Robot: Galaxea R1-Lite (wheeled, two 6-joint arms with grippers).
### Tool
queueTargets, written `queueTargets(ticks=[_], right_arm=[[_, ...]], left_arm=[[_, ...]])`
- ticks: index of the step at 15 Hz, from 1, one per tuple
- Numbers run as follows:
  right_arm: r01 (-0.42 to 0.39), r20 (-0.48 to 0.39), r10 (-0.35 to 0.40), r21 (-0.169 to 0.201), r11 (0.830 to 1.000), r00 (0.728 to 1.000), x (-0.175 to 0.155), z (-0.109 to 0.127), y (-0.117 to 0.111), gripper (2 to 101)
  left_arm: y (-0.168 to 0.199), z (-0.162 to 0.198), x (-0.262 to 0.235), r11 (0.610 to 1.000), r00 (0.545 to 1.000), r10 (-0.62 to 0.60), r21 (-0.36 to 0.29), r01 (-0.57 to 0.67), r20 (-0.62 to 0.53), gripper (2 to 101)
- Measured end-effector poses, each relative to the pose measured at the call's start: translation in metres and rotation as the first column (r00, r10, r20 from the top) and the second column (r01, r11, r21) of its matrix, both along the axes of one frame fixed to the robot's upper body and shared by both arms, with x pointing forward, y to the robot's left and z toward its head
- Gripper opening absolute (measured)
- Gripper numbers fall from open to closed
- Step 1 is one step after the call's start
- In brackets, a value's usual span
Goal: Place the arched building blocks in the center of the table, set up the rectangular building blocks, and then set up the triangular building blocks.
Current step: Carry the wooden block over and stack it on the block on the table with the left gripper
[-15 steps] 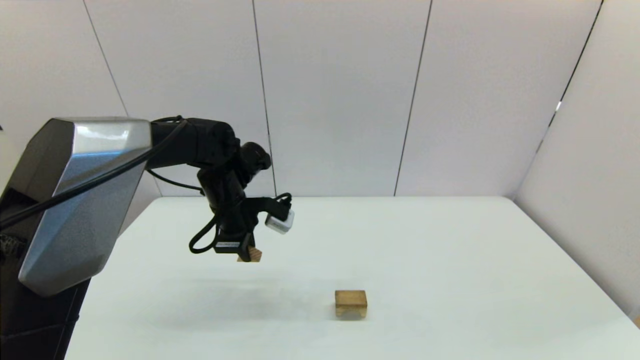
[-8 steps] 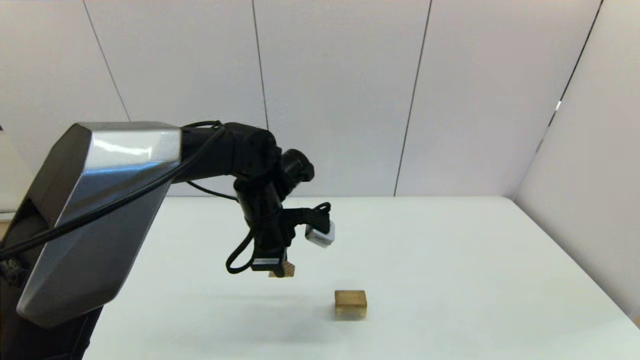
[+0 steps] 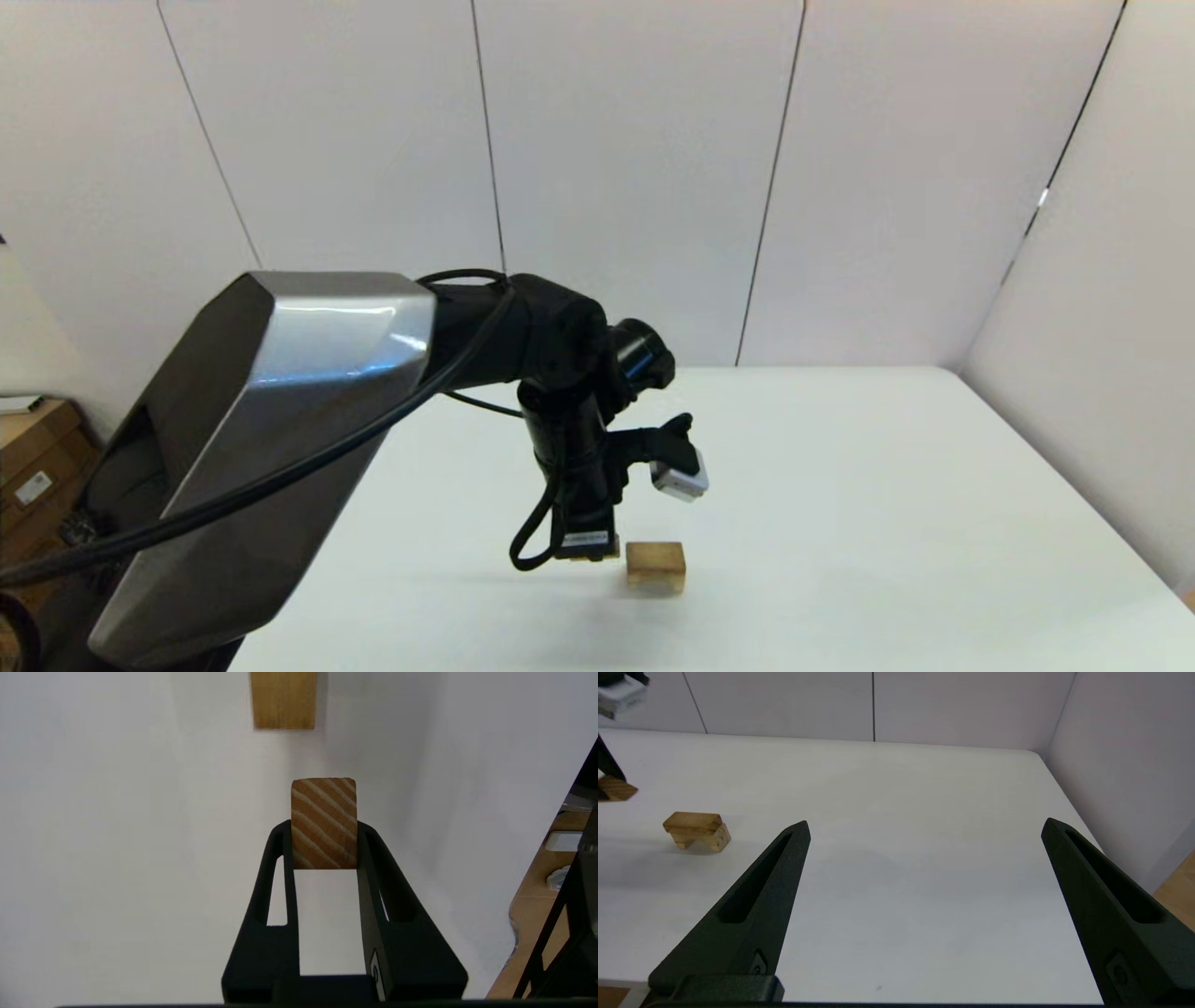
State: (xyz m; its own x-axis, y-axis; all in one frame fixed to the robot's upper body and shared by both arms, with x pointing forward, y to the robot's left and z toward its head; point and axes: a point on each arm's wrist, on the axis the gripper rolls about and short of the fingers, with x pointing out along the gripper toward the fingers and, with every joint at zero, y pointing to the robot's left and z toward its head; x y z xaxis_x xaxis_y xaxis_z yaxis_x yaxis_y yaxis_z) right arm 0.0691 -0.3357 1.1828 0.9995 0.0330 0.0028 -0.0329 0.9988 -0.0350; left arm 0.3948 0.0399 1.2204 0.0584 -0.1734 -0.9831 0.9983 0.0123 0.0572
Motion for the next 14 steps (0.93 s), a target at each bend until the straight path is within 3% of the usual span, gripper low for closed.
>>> queueTargets(ticks=[14], right_arm=[[0.0, 0.0, 0.0, 0.001, 1.0, 1.0, 0.0, 0.0, 0.0, 98.0]], left_arm=[[-0.03, -0.025, 0.01, 0.994, 0.995, -0.021, -0.102, 0.031, 0.098, 22.2]])
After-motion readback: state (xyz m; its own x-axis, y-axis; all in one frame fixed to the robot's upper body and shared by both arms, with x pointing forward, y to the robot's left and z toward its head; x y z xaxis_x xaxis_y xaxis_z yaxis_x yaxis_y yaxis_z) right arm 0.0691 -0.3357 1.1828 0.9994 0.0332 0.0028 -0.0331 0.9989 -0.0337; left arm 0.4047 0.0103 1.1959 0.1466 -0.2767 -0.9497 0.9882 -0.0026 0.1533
